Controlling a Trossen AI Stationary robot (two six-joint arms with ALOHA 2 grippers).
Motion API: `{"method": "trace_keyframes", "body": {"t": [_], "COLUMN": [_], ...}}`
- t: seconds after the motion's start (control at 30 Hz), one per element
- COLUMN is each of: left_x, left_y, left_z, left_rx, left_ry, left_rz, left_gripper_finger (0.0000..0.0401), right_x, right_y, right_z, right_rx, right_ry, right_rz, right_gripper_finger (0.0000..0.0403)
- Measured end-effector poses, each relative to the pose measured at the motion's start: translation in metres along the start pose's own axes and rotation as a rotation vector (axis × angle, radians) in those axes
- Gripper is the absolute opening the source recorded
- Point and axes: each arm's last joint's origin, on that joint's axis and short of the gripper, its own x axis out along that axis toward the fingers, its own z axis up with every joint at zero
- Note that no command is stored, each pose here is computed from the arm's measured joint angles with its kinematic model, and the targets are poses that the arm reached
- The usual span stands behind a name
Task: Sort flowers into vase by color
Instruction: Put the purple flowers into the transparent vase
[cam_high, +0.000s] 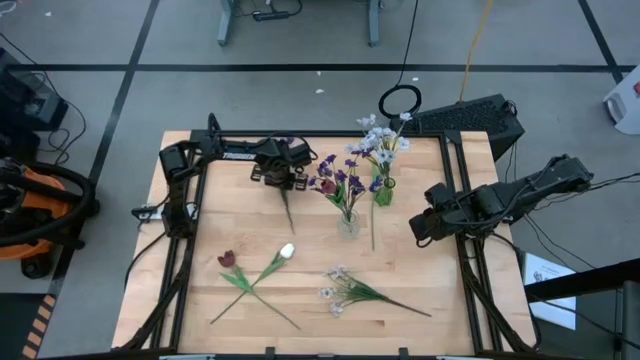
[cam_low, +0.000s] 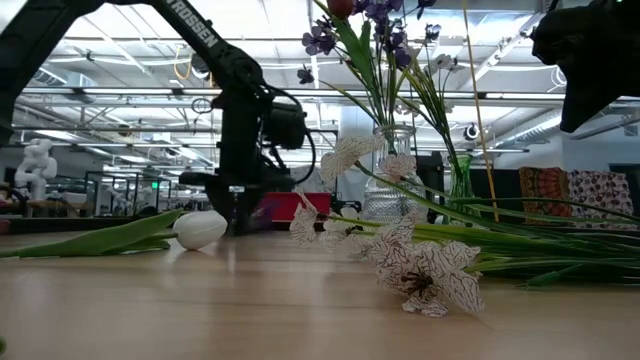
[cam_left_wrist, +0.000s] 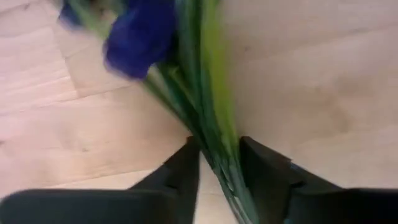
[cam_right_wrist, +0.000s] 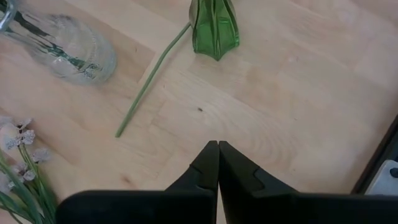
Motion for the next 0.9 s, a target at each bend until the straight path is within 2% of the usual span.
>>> {"method": "trace_keyframes", "body": {"t": [0.13, 0.17, 0.33, 0.5, 0.63, 0.8, 0.9], "left_x": [-0.005, -0.008, -0.042, -0.106, -0.145, -0.156, -0.15], "left_y": [0.012, 0.016, 0.029, 0.034, 0.055, 0.092, 0.101], "left_z": [-0.003, -0.005, -0.015, -0.031, -0.044, -0.07, -0.087], "left_rx": [0.069, 0.083, 0.103, 0.152, 0.118, 0.048, 0.052], "left_ry": [0.056, 0.07, 0.007, -0.274, -0.51, -0.73, -0.87], "left_rz": [0.06, 0.081, 0.132, -0.072, -0.251, -0.403, -0.611], "left_gripper_finger": [0.0026, 0.0016, 0.0016, 0.0016, 0.0016, 0.0015, 0.0015], "right_x": [0.0, 0.0, 0.0, 0.0, 0.0, 0.0, 0.0], "right_y": [0.0, 0.0, 0.0, 0.0, 0.001, 0.001, 0.001], "right_z": [0.0, 0.0, 0.0, 0.002, 0.002, 0.002, 0.002], "right_rx": [-0.018, -0.025, -0.034, -0.048, -0.052, -0.065, -0.086], "right_ry": [0.0, -0.002, -0.015, -0.059, -0.061, -0.062, -0.064], "right_rz": [0.001, 0.001, -0.001, -0.007, -0.001, 0.0, -0.001], "right_gripper_finger": [0.0, 0.0, 0.0, 0.0, 0.0, 0.0, 0.0]}}
